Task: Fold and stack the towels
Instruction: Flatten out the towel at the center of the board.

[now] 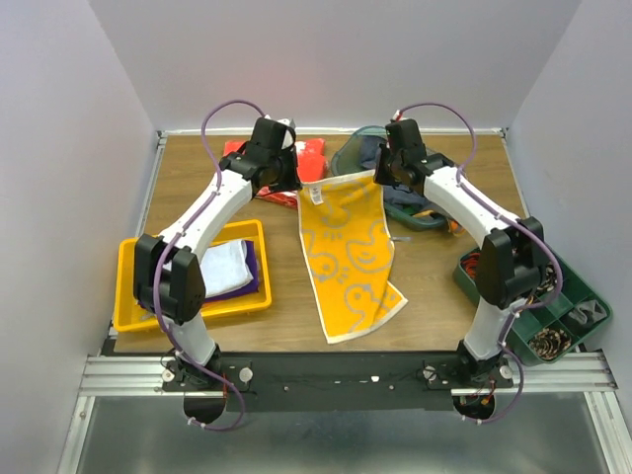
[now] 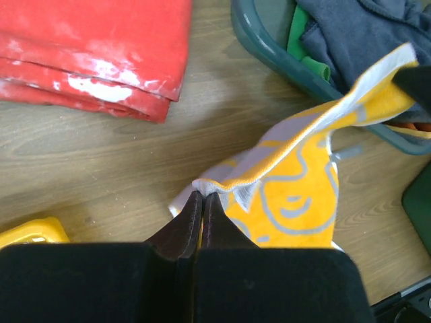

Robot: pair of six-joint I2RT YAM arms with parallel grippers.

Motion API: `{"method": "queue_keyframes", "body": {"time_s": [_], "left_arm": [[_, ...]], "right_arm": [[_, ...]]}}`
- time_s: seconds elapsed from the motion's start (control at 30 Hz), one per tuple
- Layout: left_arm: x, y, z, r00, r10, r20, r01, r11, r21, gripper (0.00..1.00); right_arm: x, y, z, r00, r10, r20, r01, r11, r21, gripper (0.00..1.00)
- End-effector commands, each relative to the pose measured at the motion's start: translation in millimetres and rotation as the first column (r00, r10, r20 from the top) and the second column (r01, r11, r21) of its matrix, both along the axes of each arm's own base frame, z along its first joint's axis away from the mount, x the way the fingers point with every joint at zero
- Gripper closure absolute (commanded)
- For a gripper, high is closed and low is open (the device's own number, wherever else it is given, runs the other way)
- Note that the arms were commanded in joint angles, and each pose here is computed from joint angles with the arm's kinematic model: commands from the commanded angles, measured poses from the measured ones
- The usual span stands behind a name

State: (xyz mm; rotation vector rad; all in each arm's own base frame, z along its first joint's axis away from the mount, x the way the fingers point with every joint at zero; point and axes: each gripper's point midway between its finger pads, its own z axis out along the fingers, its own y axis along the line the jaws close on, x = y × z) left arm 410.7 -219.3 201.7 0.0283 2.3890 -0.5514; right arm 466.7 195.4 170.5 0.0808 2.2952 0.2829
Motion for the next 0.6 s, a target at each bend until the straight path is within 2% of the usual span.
{"method": "queue_keyframes", "body": {"time_s": [0.0, 0.1, 0.13, 0.23, 0.4, 0.57], "left_arm": [[8, -6, 45, 0.989, -0.012, 0.146, 0.021, 0.998, -0.061, 1.00], [-3, 2, 42, 0.988, 0.006, 0.157, 0.004, 0.998, -0.059, 1.00], [-7, 7, 43, 0.987, 0.015, 0.157, -0.008, 0.999, -0.042, 1.00], [-8, 24, 49, 0.983, 0.053, 0.175, -0.056, 0.998, 0.007, 1.00], [1, 46, 90, 0.971, 0.083, 0.225, -0.084, 0.996, -0.004, 1.00], [-18, 58, 117, 0.961, 0.079, 0.266, -0.085, 0.996, 0.011, 1.00]], "right_arm": [[-15, 1, 43, 0.992, -0.013, 0.127, 0.004, 0.997, 0.071, 0.99], [-32, -1, 50, 0.988, -0.013, 0.151, -0.006, 0.992, 0.122, 0.99], [-42, -1, 38, 0.992, -0.002, 0.128, -0.015, 0.991, 0.129, 0.99], [-50, 0, 50, 0.988, -0.001, 0.156, -0.025, 0.986, 0.166, 0.99], [-42, -6, 110, 0.965, -0.022, 0.262, -0.022, 0.987, 0.162, 0.99], [-50, 0, 147, 0.955, 0.015, 0.297, -0.075, 0.979, 0.192, 0.99]]}}
